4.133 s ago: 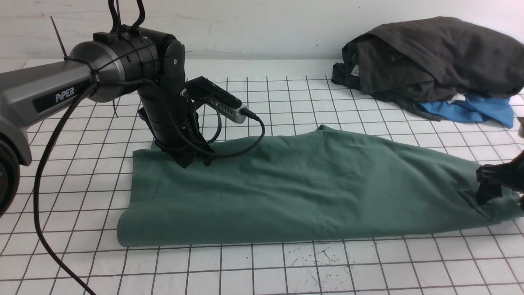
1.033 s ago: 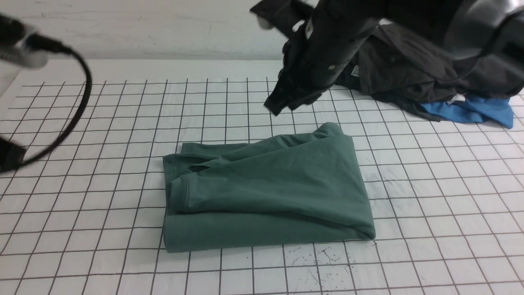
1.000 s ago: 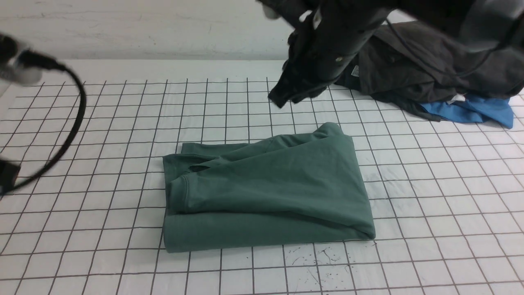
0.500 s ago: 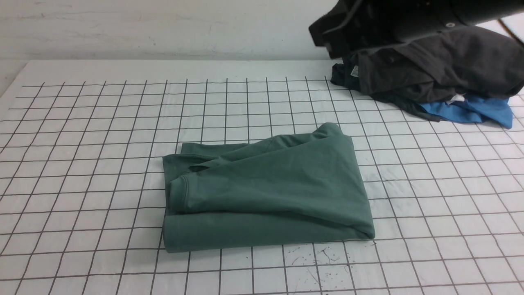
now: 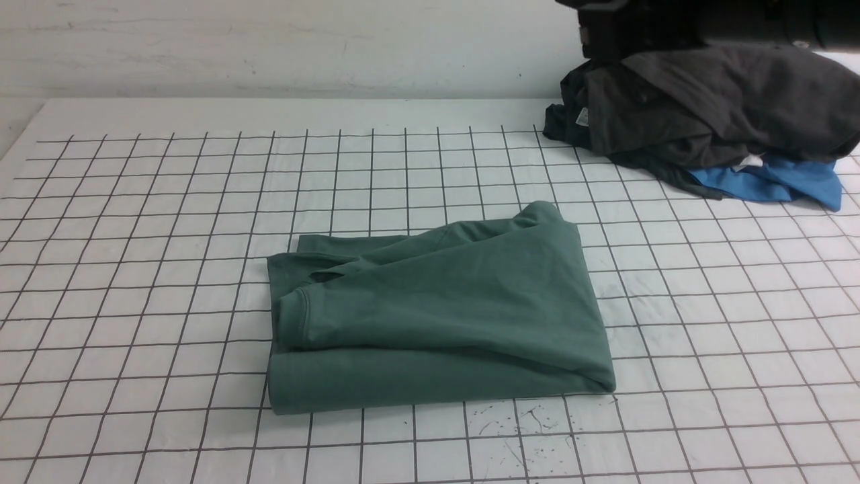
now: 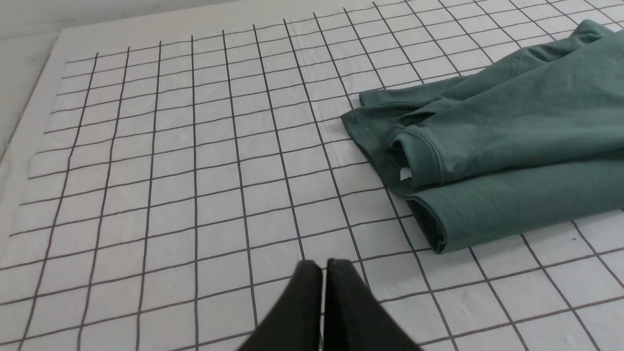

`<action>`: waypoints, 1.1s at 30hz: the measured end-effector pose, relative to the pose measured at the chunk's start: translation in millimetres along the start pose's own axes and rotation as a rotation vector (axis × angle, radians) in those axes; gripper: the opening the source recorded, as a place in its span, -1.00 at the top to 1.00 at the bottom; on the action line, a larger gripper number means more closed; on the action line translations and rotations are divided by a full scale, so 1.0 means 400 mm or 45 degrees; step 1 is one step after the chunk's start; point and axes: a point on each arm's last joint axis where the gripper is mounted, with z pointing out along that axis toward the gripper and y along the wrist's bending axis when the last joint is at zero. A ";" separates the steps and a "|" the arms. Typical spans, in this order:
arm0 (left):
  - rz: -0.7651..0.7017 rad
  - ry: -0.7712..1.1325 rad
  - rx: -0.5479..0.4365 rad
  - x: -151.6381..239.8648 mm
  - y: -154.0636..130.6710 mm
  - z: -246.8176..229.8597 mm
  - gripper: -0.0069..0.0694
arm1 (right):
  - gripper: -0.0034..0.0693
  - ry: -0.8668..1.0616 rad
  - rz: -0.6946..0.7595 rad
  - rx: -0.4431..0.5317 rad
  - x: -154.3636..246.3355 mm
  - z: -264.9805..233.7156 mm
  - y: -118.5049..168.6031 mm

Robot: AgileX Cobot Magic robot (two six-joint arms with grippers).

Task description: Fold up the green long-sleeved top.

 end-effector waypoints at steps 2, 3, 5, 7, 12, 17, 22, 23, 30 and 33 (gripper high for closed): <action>0.000 0.000 0.000 0.000 0.000 0.000 0.83 | 0.94 -0.016 0.002 0.012 0.024 -0.035 0.005; 0.000 0.000 0.000 0.000 0.000 0.000 0.83 | 0.94 -0.022 0.003 0.016 0.034 -0.049 0.007; 0.000 0.000 0.000 0.000 0.000 0.000 0.83 | 0.94 -0.031 0.003 0.021 0.046 -0.072 0.011; 0.000 0.000 0.000 0.000 0.000 0.000 0.83 | 0.94 -0.058 0.001 0.028 0.061 -0.115 0.017; 0.000 0.000 0.000 0.000 0.000 0.000 0.83 | 0.94 -0.134 -0.006 0.038 0.088 -0.223 0.032; 0.000 0.000 0.000 0.000 0.000 0.000 0.83 | 0.94 -0.204 -0.016 0.036 0.115 -0.329 0.049; 0.000 0.000 0.000 0.000 0.000 0.000 0.83 | 0.94 -0.165 -0.029 -0.008 0.142 -0.399 0.068; 0.000 0.000 0.000 0.000 0.000 0.000 0.83 | 0.94 -0.150 -0.033 -0.019 0.147 -0.411 0.072; 0.000 0.000 0.000 0.000 0.000 0.000 0.83 | 0.94 -0.075 -0.118 0.000 0.165 -0.434 0.072; 0.000 0.000 0.000 0.000 0.000 0.000 0.83 | 0.94 -0.069 -0.115 0.005 0.166 -0.433 0.071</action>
